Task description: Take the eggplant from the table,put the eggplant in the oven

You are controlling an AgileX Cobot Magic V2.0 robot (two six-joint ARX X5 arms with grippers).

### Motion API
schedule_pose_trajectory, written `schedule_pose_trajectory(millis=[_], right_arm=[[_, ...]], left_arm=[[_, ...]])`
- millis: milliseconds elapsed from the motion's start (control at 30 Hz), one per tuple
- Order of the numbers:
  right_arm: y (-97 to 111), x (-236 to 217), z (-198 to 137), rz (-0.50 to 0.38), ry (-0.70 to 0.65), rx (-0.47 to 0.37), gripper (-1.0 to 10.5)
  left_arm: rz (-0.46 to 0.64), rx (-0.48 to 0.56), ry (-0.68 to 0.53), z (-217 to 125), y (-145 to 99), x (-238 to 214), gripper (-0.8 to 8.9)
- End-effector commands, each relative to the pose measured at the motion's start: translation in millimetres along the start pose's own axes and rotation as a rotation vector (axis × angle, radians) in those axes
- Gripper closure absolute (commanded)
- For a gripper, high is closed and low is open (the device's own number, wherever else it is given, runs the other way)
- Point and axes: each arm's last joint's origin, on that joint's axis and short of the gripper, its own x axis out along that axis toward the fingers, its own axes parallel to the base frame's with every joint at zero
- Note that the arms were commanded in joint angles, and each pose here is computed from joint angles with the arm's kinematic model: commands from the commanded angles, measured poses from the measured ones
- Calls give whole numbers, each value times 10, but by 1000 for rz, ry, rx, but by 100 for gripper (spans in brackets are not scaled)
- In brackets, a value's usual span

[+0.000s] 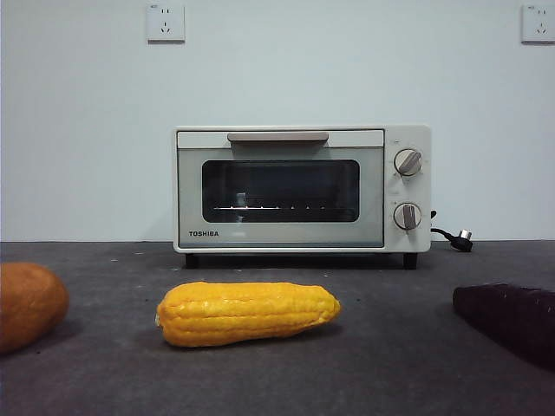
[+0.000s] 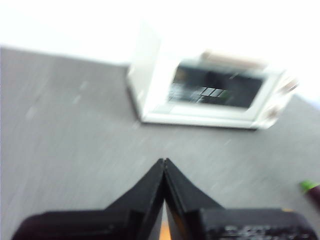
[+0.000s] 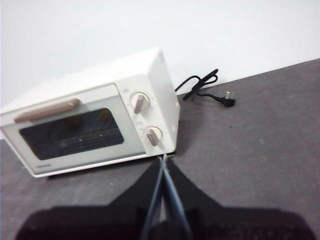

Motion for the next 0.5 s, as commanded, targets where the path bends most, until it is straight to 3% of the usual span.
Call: schedule_pose_trajectory(millis=[33,300,500], right_arm=[[78,-42,257,20,15,6,956],[276,-135,936,36,164,-130,956],[397,-179,1350,43,226,-149,956]], left_arm=[[-27,10,-36,244,-81,-50,819],[-110,6,37,833,-247,-25,819],[-216,16,96,1205,-359,75,819]])
